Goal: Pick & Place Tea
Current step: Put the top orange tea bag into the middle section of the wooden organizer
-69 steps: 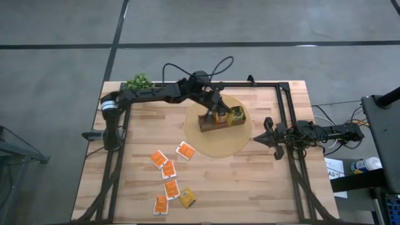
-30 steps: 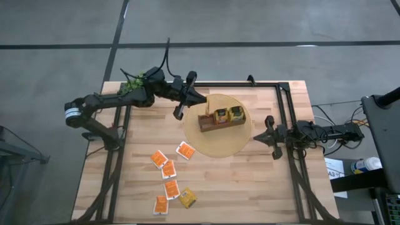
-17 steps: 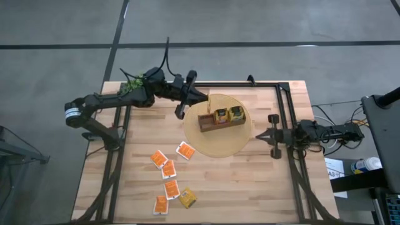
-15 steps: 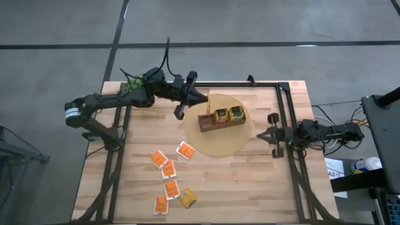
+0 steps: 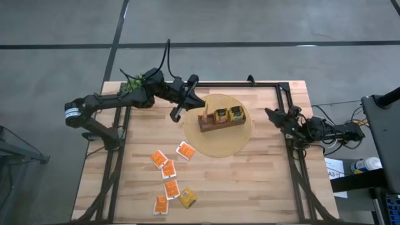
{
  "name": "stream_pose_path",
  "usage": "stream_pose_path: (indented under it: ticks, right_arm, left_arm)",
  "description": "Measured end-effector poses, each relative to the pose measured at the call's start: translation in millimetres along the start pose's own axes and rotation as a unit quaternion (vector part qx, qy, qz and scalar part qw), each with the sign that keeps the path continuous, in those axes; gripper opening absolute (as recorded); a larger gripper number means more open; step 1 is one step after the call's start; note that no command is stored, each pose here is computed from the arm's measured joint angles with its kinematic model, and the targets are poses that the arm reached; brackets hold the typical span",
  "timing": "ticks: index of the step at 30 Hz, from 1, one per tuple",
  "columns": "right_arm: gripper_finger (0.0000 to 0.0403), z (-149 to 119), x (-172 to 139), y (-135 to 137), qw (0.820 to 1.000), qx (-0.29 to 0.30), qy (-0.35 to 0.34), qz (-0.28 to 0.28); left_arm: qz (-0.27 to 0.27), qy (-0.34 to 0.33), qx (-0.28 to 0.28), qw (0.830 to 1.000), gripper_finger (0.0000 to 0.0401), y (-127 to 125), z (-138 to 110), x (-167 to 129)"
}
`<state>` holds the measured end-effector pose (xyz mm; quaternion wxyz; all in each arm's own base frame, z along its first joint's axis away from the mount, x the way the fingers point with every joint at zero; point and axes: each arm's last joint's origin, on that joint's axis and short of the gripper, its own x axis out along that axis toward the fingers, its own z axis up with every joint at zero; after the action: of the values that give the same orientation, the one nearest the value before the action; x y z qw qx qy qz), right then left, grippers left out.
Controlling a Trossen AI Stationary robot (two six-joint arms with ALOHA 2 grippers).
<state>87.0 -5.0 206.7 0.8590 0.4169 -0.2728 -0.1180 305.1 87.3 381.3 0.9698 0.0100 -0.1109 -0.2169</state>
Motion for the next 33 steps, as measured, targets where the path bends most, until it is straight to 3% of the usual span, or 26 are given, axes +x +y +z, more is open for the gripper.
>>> stream_pose_path:
  ticks: [9, 16, 24, 33]
  right_arm:
    - [0.0008, 2.3, 0.9, 0.9, 1.000, 0.005, -0.020, -0.010]
    - [0.0021, 22.5, 20.3, 38.2, 0.998, -0.066, 0.000, 0.009]
    - [0.0111, 30.4, 61.1, 80.5, 0.988, -0.112, 0.102, 0.004]
    - [0.0210, 35.3, 124.4, 119.5, 0.968, -0.123, 0.198, 0.099]
  left_arm:
    - [-0.004, -0.002, 0.002, 1.000, 0.0000, -0.7, 0.8, 0.0]
    - [-0.058, -0.014, -0.030, 0.998, 0.0000, -5.2, 6.2, 0.2]
    - [-0.116, -0.004, -0.082, 0.990, 0.0000, -9.3, 7.9, -0.2]
    - [-0.152, -0.017, -0.080, 0.985, 0.0000, -14.3, 14.3, 0.3]
